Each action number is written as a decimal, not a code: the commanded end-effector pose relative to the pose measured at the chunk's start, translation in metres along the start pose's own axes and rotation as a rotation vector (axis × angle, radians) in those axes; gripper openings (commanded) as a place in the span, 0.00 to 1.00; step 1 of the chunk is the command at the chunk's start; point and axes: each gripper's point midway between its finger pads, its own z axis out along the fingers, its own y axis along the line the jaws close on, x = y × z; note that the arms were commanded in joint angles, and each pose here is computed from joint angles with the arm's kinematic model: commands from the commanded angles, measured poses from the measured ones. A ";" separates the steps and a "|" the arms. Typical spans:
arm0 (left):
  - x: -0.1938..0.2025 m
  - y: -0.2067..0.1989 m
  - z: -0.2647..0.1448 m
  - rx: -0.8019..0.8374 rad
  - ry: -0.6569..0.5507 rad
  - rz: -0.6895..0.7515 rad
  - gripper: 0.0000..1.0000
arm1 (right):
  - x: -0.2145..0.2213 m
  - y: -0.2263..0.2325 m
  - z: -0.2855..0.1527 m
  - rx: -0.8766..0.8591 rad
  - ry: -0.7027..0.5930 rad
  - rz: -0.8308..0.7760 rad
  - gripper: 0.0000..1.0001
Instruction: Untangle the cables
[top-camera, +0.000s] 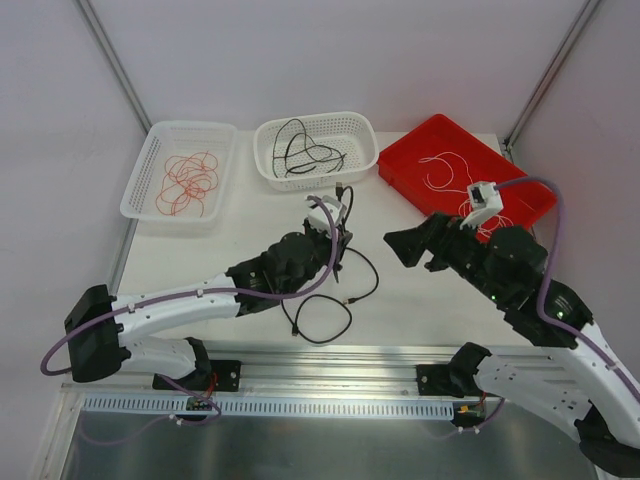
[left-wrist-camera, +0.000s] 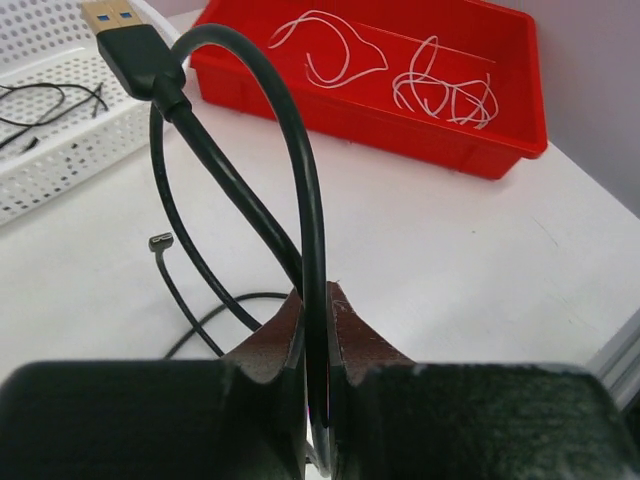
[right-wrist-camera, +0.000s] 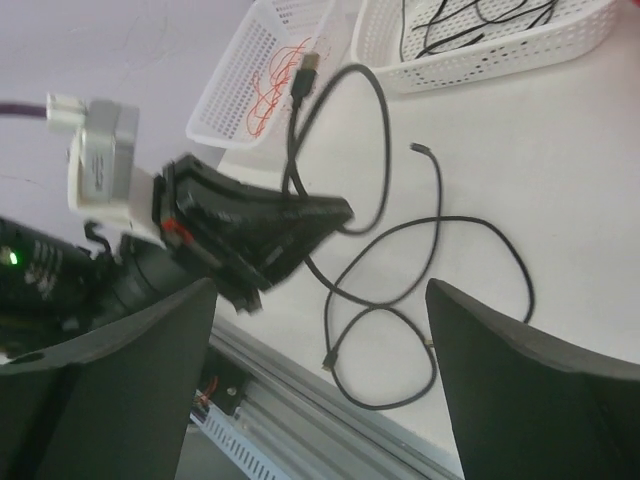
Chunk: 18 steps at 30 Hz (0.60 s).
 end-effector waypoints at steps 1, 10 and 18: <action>-0.046 0.019 0.002 -0.007 -0.048 0.003 0.00 | -0.007 -0.025 -0.027 0.087 -0.045 -0.101 0.90; -0.177 0.049 0.005 0.109 -0.196 0.000 0.00 | 0.022 -0.090 -0.043 0.274 -0.067 -0.178 0.99; -0.226 0.097 0.048 0.148 -0.210 0.074 0.00 | 0.059 -0.121 -0.033 0.358 0.026 -0.219 0.97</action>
